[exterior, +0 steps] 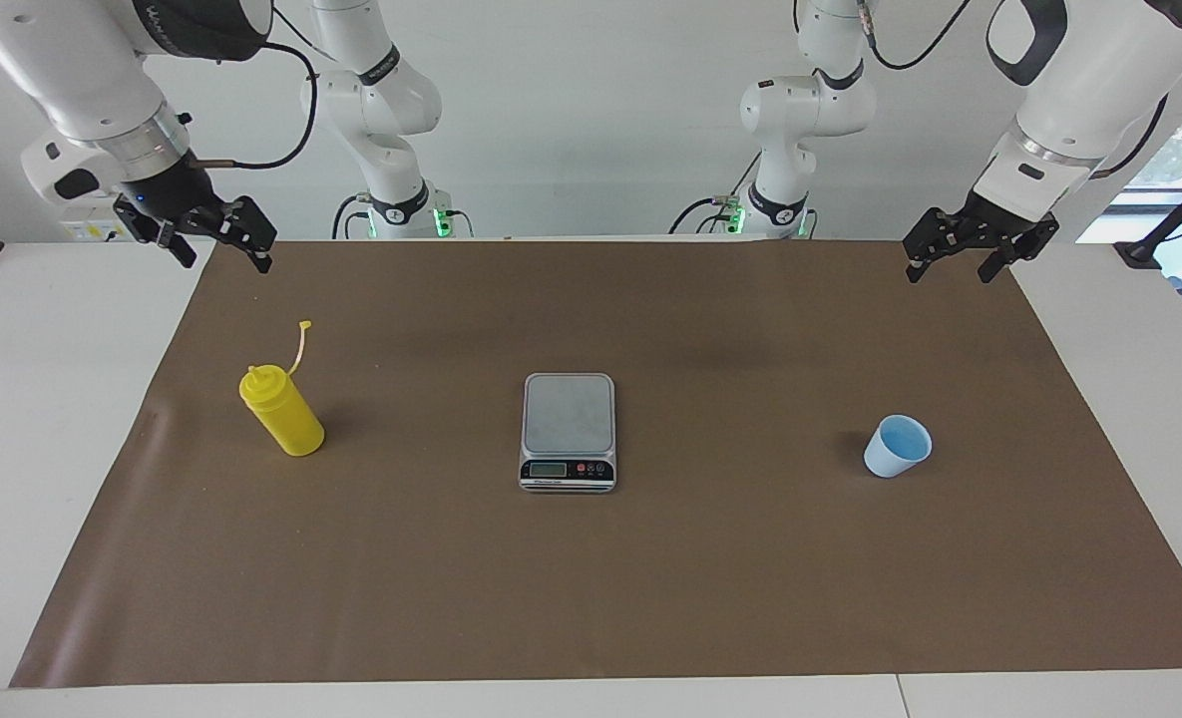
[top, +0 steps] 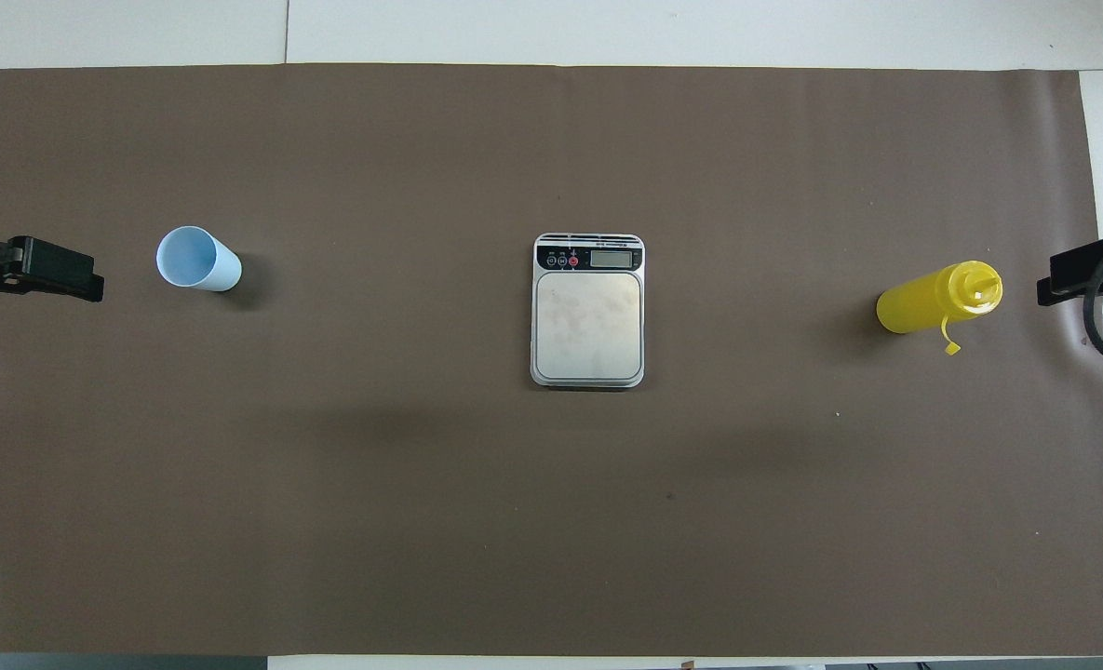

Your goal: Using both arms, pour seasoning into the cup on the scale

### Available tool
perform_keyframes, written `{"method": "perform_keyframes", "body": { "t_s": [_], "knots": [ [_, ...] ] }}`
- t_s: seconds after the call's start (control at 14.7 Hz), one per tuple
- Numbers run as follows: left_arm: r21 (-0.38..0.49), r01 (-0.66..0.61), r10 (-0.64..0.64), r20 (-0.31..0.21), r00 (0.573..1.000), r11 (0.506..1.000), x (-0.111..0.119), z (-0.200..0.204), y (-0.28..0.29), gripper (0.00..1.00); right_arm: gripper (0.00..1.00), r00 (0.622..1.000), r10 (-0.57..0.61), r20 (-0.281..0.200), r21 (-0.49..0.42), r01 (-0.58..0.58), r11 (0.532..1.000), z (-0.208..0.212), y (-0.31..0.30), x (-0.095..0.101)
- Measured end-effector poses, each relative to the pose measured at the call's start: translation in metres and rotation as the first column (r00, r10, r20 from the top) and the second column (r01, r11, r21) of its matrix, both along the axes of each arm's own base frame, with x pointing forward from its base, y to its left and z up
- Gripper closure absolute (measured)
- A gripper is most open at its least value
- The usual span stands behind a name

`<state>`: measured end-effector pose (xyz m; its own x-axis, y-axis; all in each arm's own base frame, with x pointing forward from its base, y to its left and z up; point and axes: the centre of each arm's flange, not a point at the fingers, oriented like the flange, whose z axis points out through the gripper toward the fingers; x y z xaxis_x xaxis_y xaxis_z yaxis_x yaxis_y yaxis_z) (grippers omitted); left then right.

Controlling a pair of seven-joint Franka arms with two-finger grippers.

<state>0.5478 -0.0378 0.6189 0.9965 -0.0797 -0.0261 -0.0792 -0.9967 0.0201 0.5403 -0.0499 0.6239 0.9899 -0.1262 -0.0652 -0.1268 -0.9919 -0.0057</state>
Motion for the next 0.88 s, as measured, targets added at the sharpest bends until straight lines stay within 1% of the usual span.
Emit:
{"method": "perform_keyframes", "body": {
  "t_s": [0.88],
  "knots": [
    [0.0,0.001,-0.001,-0.004,1.0,1.0,-0.0004,-0.0007,-0.0003,0.0,0.0,1.0,-0.005,0.0,0.0,0.005,1.0,0.0,-0.0029,-0.0003]
  ]
}}
